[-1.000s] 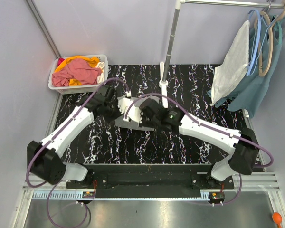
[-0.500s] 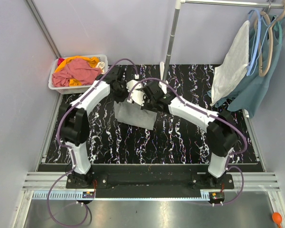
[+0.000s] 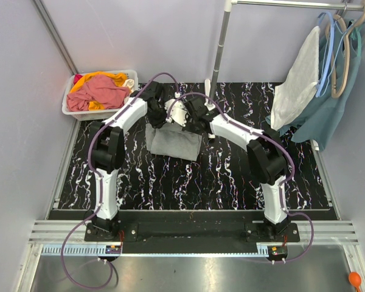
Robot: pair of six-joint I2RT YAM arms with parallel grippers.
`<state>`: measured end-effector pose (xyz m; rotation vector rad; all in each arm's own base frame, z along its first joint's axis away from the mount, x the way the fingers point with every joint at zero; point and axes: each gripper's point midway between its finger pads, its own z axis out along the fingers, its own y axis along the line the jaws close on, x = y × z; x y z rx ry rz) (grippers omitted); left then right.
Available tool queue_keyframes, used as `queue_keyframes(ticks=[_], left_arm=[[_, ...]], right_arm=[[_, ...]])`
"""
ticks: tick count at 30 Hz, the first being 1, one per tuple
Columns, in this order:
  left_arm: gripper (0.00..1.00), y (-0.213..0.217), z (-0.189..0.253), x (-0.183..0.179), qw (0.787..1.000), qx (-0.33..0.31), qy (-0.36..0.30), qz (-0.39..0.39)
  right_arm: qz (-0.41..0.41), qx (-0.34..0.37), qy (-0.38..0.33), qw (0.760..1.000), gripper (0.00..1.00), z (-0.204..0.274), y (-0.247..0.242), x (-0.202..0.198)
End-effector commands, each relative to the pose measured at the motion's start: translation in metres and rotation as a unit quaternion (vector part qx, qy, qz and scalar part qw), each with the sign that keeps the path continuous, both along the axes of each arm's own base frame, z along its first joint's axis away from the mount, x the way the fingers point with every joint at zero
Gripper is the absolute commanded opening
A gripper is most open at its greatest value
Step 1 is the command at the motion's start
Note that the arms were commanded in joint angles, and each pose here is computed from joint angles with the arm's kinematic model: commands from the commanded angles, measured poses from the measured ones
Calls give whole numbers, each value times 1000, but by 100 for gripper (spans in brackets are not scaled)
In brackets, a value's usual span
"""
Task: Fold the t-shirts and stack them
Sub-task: Fold the tshirt
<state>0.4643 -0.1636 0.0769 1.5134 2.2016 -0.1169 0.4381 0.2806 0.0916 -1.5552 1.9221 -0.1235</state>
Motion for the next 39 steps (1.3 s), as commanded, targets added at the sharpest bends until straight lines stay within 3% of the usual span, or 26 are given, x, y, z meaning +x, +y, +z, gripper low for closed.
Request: queue_keyframes(ticks=[1, 8, 12, 15, 19, 21, 30, 39], left_arm=[[45, 6, 12, 26, 999, 1, -42, 24], [56, 18, 22, 41, 991, 7, -98, 89], [66, 29, 40, 52, 979, 7, -146, 143], [78, 37, 52, 59, 967, 5, -181, 182], [85, 49, 71, 64, 950, 7, -218, 223], [99, 55, 84, 67, 940, 7, -238, 245], [99, 49, 107, 45, 943, -28, -231, 239], [99, 22, 76, 30, 962, -54, -172, 204]], right_arm=[[-12, 4, -30, 999, 16, 9, 3, 22], [-40, 10, -55, 998, 54, 15, 4, 37], [-65, 3, -76, 995, 63, 18, -1, 47], [-82, 1, -87, 993, 66, 23, -4, 52], [-105, -1, -107, 989, 68, 31, -9, 58], [-122, -8, -117, 986, 68, 34, -15, 60], [-151, 15, -124, 981, 70, 52, -24, 51], [-151, 54, -100, 982, 73, 55, -15, 40]])
